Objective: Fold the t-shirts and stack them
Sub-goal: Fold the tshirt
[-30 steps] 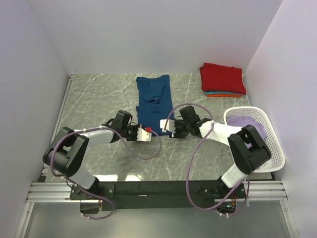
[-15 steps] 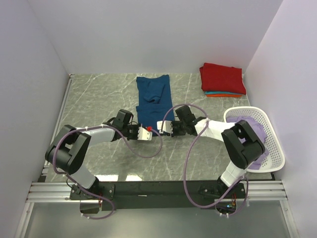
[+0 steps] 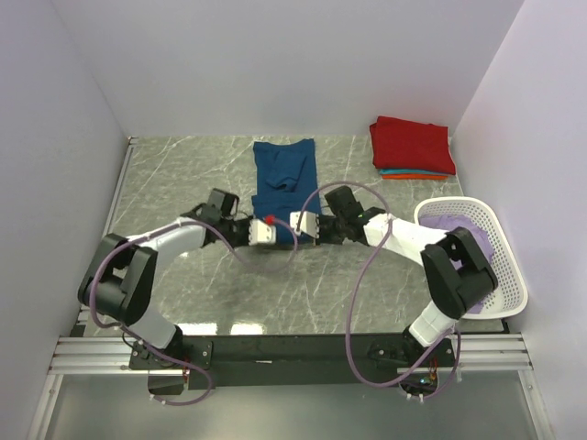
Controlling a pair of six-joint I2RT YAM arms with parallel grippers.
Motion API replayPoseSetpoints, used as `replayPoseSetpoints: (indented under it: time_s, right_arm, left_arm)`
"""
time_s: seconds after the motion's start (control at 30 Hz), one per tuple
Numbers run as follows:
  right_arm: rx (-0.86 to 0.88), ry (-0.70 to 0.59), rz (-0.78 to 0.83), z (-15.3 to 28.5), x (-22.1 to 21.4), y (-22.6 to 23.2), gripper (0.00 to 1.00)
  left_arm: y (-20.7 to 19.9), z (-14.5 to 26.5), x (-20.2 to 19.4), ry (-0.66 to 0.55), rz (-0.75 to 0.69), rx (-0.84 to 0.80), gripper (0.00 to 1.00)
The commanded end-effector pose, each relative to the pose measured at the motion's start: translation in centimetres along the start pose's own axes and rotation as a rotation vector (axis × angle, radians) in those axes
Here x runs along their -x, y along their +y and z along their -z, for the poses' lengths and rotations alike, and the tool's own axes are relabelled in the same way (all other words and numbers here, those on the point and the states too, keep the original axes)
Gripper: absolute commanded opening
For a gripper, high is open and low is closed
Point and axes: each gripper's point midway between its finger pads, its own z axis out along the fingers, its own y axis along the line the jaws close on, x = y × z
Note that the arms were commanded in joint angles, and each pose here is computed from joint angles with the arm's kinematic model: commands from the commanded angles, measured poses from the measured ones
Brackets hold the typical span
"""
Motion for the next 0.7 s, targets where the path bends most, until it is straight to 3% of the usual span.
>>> replayPoseSetpoints:
  time_s: [0.0,0.17,0.3,0.43,0.6,0.67]
  right_arm:
    - [-0.076,-0.084,-0.069,4.6,3.7,-3.2,0.0]
    - [-0.092,-0.096,-0.127,7.2,5.1,-5.5,0.0]
    - [-0.087,-0.099,-0.15,8.6,5.6,-5.2,0.0]
    - [-0.059,-0.098,-0.156,10.1,5.7,-2.4,0.0]
    - [0.052,-0.129,-0.176,13.9,7.0,3.6,0.0]
    - [0.12,-0.134,-0.187,15.1,7.0,6.4,0.0]
  left_arm:
    - [3.2,4.0,3.4,-0.082,0.07,0.052,0.01]
    - [5.9,7.4,5.5,-0.125,0.082,0.129,0.01]
    - [4.8,8.6,6.4,-0.14,0.068,0.117,0.01]
    - [1.0,9.4,6.9,-0.126,0.041,0.026,0.01]
    - [-8.1,12.3,8.4,-0.125,0.073,-0.176,0.01]
    - [-10.8,14.0,9.8,-0.182,0.084,-0.21,0.01]
